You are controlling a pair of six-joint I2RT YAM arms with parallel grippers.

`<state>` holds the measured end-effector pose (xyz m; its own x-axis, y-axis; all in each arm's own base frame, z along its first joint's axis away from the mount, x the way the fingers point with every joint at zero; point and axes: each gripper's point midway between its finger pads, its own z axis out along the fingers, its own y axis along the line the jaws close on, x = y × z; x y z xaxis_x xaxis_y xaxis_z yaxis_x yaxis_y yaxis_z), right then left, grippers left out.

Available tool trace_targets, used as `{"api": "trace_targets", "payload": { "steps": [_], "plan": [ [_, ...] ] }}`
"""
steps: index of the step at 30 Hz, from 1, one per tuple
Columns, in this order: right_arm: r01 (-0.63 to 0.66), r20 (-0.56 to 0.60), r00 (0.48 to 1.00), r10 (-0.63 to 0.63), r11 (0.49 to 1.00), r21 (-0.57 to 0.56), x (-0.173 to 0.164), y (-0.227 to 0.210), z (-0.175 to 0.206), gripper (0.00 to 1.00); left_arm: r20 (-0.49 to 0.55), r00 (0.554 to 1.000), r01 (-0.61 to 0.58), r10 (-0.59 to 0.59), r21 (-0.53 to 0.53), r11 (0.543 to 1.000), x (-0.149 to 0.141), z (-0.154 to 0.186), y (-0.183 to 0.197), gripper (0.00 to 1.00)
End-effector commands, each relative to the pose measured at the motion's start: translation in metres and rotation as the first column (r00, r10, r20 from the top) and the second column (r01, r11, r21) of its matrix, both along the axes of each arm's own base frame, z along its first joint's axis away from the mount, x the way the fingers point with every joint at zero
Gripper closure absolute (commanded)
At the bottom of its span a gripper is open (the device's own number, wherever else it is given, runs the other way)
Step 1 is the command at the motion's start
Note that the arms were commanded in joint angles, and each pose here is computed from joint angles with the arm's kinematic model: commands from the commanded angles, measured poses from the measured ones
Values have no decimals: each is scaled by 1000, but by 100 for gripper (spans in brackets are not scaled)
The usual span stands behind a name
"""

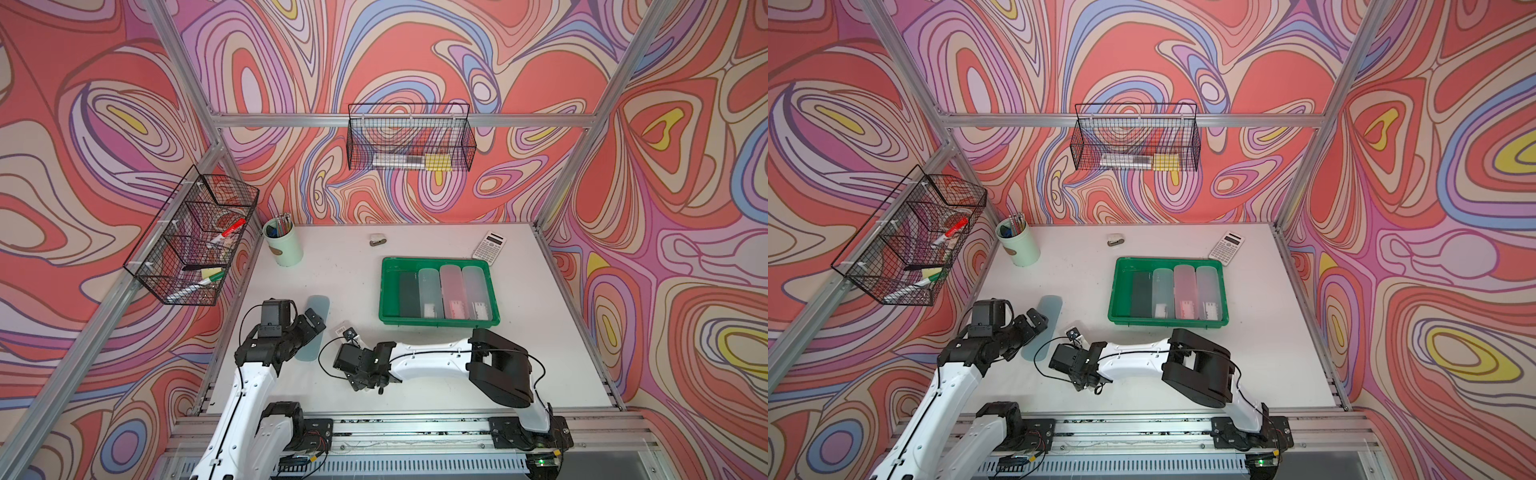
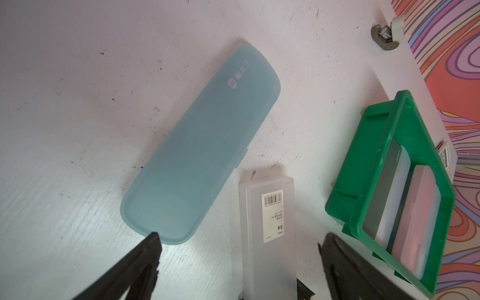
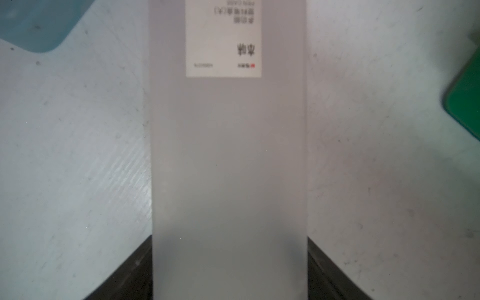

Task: Put the pencil case into the storage box
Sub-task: Pick up the pencil case from the center of the board.

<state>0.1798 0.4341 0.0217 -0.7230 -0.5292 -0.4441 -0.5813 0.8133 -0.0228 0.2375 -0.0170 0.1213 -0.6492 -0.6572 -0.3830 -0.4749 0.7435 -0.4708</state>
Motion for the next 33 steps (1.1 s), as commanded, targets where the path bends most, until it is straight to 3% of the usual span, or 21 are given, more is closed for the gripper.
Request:
{"api": "trace_targets", "payload": {
  "steps": [1,15,22,27,33],
  "plan": [
    [-15,32,999,16,1000,-28,1,-11,8,25,8,1000,-6,6,7,1000,-3,12,1,1],
    [-48,100,994,40,995,84,2,-17,76,35,54,998,-49,46,56,997,-11,45,12,1],
    [2,157,987,-23,992,129,14,-28,117,38,136,990,18,-24,43,999,-8,81,2,1],
    [66,181,979,-96,984,165,37,-49,151,39,175,977,125,-124,5,992,5,99,-20,1],
    [178,200,955,-217,964,197,77,-91,180,40,187,951,241,-248,56,969,20,110,-55,1]
  ]
}}
